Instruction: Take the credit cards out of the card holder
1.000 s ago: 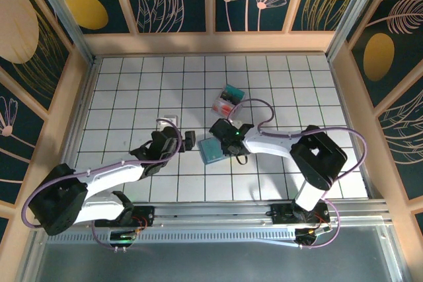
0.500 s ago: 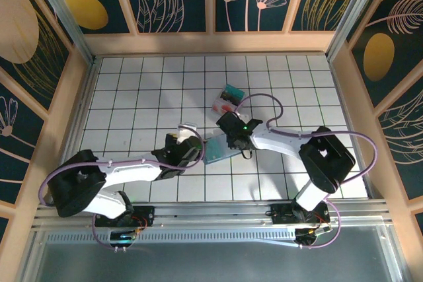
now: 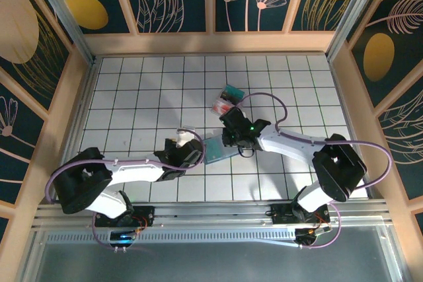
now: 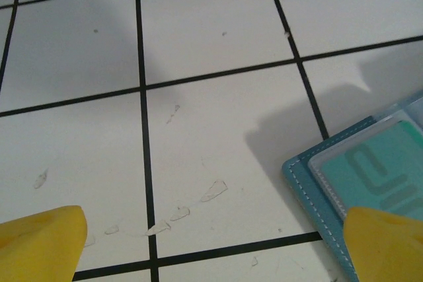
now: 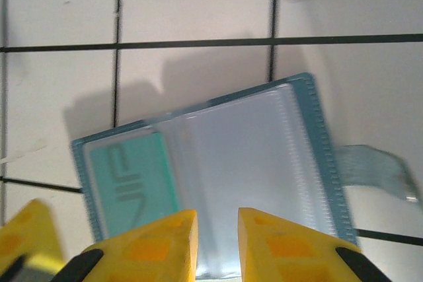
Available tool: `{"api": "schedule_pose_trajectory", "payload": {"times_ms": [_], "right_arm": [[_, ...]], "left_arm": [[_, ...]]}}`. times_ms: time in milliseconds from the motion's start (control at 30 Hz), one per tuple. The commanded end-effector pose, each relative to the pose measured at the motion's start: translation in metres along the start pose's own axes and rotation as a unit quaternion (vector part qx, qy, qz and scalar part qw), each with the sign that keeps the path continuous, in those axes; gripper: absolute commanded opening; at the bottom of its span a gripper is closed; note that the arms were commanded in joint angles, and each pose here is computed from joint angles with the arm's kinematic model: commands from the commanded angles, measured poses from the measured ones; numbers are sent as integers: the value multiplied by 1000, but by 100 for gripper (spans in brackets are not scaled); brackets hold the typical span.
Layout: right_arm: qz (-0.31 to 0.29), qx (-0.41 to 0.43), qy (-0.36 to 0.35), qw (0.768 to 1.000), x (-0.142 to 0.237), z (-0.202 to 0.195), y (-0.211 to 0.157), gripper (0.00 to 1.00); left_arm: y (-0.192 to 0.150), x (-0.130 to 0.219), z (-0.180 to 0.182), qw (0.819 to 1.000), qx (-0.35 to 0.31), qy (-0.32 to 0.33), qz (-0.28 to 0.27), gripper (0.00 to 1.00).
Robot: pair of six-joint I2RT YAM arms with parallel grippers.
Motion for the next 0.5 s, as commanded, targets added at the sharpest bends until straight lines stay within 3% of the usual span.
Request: {"api": "schedule_pose_trajectory", "payload": {"times_ms": [0,467], "right_arm": [[18,-4,50,999,-11,10,-2,23],[51,1,80,995,-32,22,-10,24]], "left_arm": [[1,-4,-5,1000,11,12,0,99],[-10,-14,2,999,11,34,18,99]]}}
Point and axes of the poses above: each hand's point on the last joint's axis, 136 mm out from that joint toward the fingers, its own x axis back along the fingers, its own z axis along the line the jaws close on, y = z × x, the point moved 9 cm from there along x, back along the fingers, and after that the axes turned 11 degrees about x, right-handed, at the moved point
